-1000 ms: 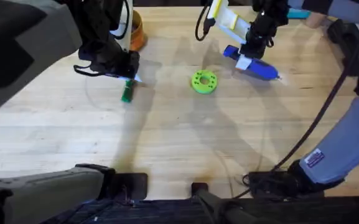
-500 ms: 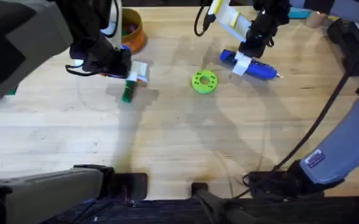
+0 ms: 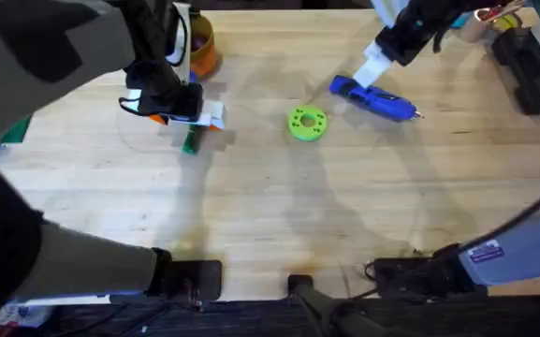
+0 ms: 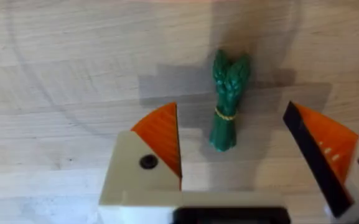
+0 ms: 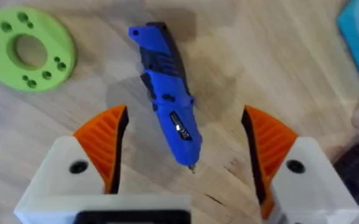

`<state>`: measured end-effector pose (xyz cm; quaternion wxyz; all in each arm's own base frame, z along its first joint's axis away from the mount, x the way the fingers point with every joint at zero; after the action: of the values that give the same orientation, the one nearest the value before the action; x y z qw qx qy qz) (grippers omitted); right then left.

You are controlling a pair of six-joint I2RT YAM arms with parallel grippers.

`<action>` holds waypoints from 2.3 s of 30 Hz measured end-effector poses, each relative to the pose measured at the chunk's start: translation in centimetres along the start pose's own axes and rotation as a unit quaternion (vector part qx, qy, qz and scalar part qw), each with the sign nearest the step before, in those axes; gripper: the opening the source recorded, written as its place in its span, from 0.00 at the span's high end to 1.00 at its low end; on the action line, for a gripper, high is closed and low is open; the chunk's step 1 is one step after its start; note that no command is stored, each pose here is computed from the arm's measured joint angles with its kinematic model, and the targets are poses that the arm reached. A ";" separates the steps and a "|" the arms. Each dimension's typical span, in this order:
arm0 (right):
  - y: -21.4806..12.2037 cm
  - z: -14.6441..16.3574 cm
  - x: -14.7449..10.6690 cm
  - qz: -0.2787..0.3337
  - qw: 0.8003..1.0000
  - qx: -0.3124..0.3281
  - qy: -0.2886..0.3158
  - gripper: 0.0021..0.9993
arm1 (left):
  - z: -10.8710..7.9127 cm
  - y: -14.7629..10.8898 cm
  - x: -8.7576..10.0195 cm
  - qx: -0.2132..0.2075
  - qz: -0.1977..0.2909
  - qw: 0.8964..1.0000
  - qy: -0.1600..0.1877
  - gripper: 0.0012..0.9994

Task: Pick up the gripper from the table and insert it into the empty holder that is missing its gripper. Then pick up a screw, insert it into the mounting hole, and use the screwdriver to tighten it. Finally, clean up the table by picking up the vegetable and placing it into the bucket.

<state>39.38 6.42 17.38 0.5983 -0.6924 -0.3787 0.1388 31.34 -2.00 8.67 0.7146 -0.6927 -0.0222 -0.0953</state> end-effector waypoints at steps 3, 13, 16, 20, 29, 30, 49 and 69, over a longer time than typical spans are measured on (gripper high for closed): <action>-0.8 -0.1 0.1 -0.009 1.000 -0.006 0.010 0.00 | 0.0 0.4 0.0 -0.001 0.006 1.000 0.000 0.01; -0.8 -0.1 0.1 -0.009 1.000 -0.006 0.010 0.00 | 0.0 0.4 0.0 -0.001 0.006 1.000 0.000 0.01; -0.8 -0.1 0.1 -0.009 1.000 -0.006 0.010 0.00 | 0.0 0.4 0.0 -0.001 0.006 1.000 0.000 0.01; -0.8 -0.1 0.1 -0.009 1.000 -0.006 0.010 0.00 | 0.0 0.4 0.0 -0.001 0.006 1.000 0.000 0.01; -0.8 -0.1 0.1 -0.009 1.000 -0.006 0.010 0.00 | 0.0 0.4 0.0 -0.001 0.006 1.000 0.000 0.01; -0.8 -0.1 0.1 -0.009 1.000 -0.006 0.010 0.00 | 0.0 0.4 0.0 -0.001 0.006 1.000 0.000 0.01; -0.8 -0.1 0.1 -0.009 1.000 -0.006 0.010 0.00 | 0.0 0.4 0.0 -0.001 0.006 1.000 0.000 0.01; -0.8 -0.1 0.1 -0.009 1.000 -0.006 0.010 0.00 | 0.0 0.4 0.0 -0.001 0.006 1.000 0.000 0.01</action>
<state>39.27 6.40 18.19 0.5990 -0.6938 -0.3799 0.1244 31.37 -2.03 8.24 0.7145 -0.6934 -0.0180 -0.0913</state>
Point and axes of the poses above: each hand's point on the last joint's axis, 136 mm out from that joint toward the fingers, its own y axis out along the fingers, its own z axis along the line the jaws close on, x = y × z, the point moved 2 cm from there along -y, back along the fingers, and after that the axes turned 1 degree about y, right-handed, at the moved point
